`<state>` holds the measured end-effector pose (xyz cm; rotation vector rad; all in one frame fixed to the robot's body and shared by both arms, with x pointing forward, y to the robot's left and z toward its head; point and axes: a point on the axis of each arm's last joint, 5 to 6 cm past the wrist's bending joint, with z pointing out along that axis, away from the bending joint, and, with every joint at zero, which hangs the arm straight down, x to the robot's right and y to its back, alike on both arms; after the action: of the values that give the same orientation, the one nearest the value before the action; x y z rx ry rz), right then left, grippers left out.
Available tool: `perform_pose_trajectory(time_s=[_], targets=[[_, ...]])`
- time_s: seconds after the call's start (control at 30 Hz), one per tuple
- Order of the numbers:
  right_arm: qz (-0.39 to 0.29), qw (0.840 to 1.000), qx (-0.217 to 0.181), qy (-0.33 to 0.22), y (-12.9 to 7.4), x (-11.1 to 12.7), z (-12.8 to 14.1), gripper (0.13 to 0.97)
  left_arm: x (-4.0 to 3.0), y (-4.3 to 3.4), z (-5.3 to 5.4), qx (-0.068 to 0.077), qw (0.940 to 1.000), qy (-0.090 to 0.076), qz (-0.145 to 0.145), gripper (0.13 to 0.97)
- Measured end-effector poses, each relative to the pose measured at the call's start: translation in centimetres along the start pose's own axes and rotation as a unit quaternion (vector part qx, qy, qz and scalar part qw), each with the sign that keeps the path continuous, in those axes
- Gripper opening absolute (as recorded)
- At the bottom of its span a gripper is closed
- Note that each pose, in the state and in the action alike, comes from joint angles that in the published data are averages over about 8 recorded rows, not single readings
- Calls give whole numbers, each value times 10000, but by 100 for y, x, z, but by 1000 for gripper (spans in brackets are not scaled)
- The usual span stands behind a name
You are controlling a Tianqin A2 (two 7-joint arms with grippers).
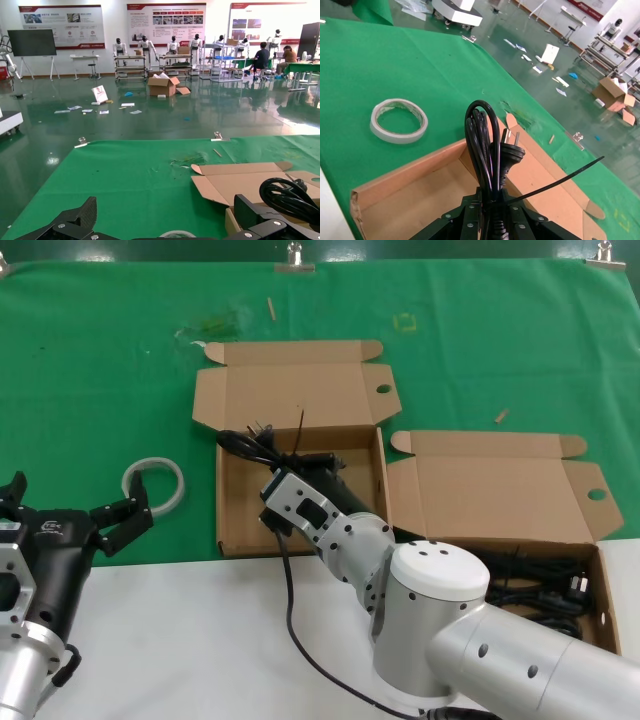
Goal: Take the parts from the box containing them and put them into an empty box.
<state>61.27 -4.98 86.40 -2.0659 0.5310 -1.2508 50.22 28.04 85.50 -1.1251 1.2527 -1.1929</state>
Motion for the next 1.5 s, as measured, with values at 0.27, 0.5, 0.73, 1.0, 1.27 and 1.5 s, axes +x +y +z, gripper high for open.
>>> perform_pose_trajectory(time_s=[0.27, 0.5, 0.73, 1.0, 1.27, 1.5], targets=[[52, 10000, -24, -14, 35, 11, 31, 200, 0, 0, 0, 0, 10000, 0, 0, 965], [54, 10000, -25, -14, 35, 11, 31, 208, 0, 0, 0, 0, 10000, 0, 0, 965], [55, 10000, -25, -14, 35, 12, 31, 255, 0, 0, 0, 0, 10000, 0, 0, 965], [55, 10000, -25, -14, 35, 12, 31, 351, 0, 0, 0, 0, 10000, 0, 0, 965], [148, 9999, 19, -4, 35, 8, 20, 495, 0, 0, 0, 0, 10000, 0, 0, 965], [587, 9980, 215, 51, 42, 0, -35, 620, 0, 0, 0, 0, 10000, 0, 0, 965]])
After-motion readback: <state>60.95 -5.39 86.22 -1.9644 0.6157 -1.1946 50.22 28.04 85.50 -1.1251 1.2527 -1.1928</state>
